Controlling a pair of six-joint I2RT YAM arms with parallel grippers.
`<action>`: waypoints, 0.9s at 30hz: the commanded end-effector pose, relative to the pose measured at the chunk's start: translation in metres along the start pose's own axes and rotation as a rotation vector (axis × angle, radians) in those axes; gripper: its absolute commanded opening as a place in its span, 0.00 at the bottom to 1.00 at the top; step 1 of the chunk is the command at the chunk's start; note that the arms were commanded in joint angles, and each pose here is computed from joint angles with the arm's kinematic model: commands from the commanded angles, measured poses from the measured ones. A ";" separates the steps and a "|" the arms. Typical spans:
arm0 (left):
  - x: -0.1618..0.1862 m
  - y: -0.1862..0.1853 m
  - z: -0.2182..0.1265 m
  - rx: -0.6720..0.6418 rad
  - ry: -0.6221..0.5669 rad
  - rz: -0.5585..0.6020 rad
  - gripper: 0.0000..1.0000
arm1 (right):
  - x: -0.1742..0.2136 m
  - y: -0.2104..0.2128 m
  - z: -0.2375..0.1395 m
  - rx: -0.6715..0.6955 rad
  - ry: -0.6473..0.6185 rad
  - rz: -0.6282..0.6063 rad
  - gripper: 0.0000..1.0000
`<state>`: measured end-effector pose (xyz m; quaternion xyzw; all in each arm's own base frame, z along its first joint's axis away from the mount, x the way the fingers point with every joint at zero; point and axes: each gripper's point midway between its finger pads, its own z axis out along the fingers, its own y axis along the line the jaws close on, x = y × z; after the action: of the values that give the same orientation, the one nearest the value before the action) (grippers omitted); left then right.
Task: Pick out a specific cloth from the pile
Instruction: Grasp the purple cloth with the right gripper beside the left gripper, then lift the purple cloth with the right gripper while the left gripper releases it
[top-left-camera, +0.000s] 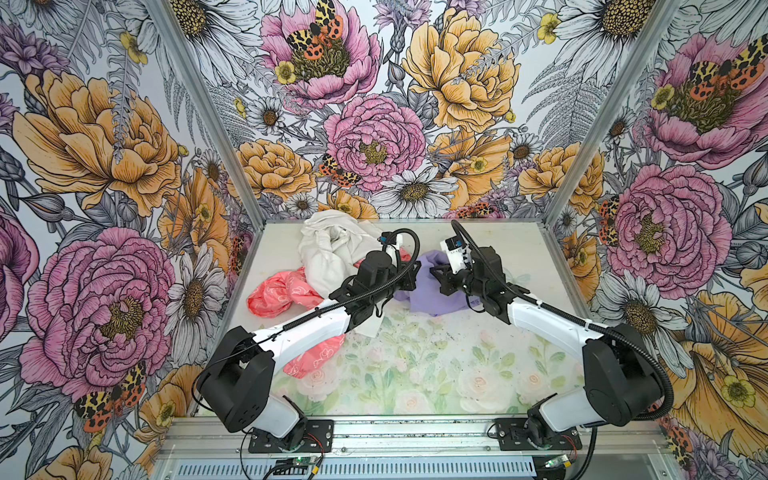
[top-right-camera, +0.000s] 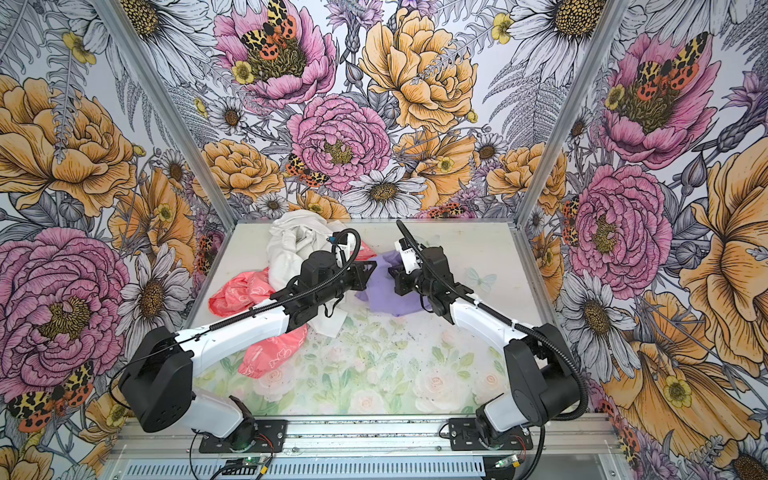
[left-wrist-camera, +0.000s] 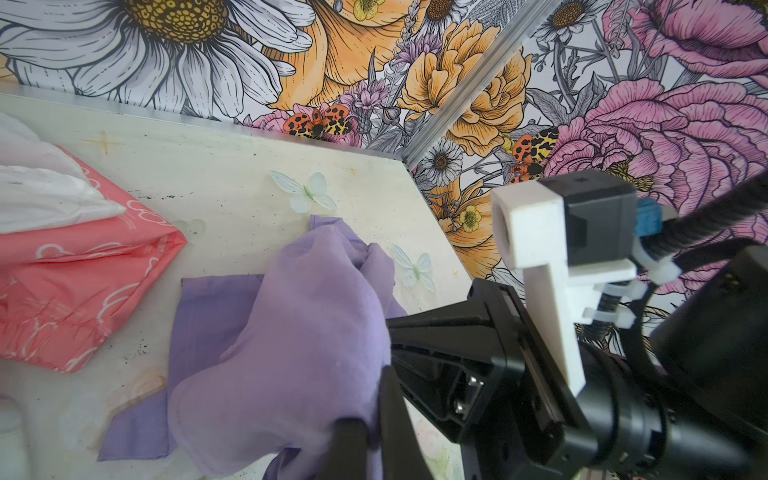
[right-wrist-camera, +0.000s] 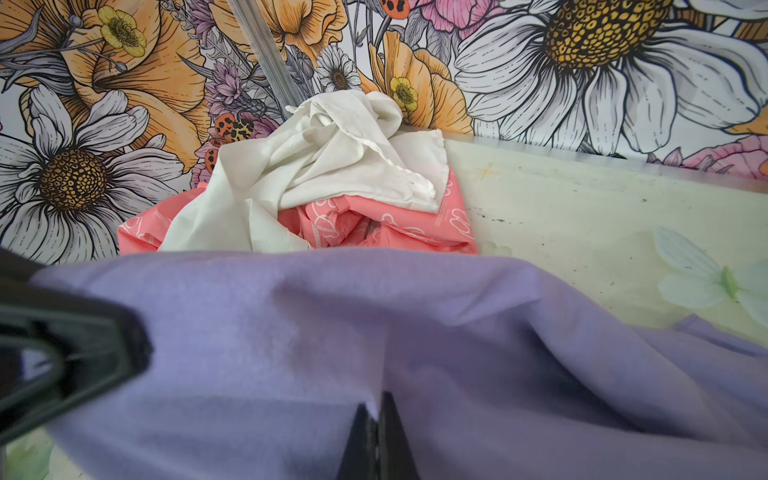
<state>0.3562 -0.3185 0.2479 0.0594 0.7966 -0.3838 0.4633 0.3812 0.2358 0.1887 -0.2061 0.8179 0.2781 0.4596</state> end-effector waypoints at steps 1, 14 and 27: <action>-0.015 -0.007 -0.013 0.027 -0.045 0.034 0.18 | -0.040 -0.003 -0.018 0.060 -0.094 -0.048 0.00; -0.029 -0.002 -0.032 0.012 -0.077 0.081 0.67 | -0.127 -0.086 -0.102 0.376 -0.265 -0.060 0.00; -0.036 -0.001 -0.045 -0.004 -0.109 0.094 0.87 | -0.338 -0.135 -0.223 0.530 -0.646 -0.127 0.00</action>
<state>0.3462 -0.2895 0.2807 0.0772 0.7738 -0.3710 0.5076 0.4980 0.0176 0.4883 -0.0286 0.6987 0.0734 0.7111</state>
